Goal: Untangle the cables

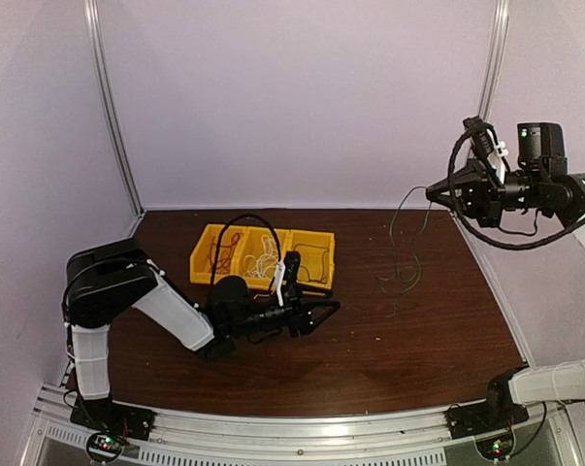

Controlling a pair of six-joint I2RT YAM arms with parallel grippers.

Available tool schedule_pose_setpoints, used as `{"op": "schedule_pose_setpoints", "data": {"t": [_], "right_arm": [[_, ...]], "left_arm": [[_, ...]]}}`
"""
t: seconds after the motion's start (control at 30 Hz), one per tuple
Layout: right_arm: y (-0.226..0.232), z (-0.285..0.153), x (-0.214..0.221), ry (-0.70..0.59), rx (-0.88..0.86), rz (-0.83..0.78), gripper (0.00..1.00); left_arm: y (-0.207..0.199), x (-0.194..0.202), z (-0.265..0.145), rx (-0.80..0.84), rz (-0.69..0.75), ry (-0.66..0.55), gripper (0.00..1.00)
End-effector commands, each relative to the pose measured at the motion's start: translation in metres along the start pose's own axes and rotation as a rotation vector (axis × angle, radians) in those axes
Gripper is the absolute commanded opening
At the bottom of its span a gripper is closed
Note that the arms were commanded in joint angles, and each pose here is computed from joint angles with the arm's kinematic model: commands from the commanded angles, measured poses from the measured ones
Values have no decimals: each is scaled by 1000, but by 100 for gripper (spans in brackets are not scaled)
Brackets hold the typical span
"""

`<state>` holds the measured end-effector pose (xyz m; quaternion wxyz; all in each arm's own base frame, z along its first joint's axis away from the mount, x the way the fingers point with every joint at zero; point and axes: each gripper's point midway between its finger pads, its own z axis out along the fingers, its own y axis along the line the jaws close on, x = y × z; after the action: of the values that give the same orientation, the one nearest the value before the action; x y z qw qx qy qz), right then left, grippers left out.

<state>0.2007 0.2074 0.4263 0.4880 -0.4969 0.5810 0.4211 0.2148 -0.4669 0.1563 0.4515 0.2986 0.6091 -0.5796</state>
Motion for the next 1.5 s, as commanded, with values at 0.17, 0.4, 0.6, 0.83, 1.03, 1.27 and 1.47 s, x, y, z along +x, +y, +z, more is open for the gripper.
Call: {"op": "schedule_pose_setpoints", "data": {"t": [0.17,0.4,0.6,0.83,1.03,1.27,1.47], "right_arm": [[-34,12,30,15,112,62,0],[-68,42,33,50,128,61,0],[-99,68,9,8,110,39,0],[-137,111,-3,-31,59,41,0],[-162,143,8,-30,19,70,0],[-191,173,30,-22,6,111,0],[-223,196,81,58,39,147,0]], "left_arm": [[-41,-70,-8,102,73,-201,53],[-2,-71,-33,-232,90,-99,52],[39,-77,-83,-615,83,-8,53],[37,-104,-158,-798,120,-79,55],[34,-114,-184,-851,134,-114,58],[44,-108,-200,-929,120,-99,63],[46,-108,-210,-945,112,-112,64]]}}
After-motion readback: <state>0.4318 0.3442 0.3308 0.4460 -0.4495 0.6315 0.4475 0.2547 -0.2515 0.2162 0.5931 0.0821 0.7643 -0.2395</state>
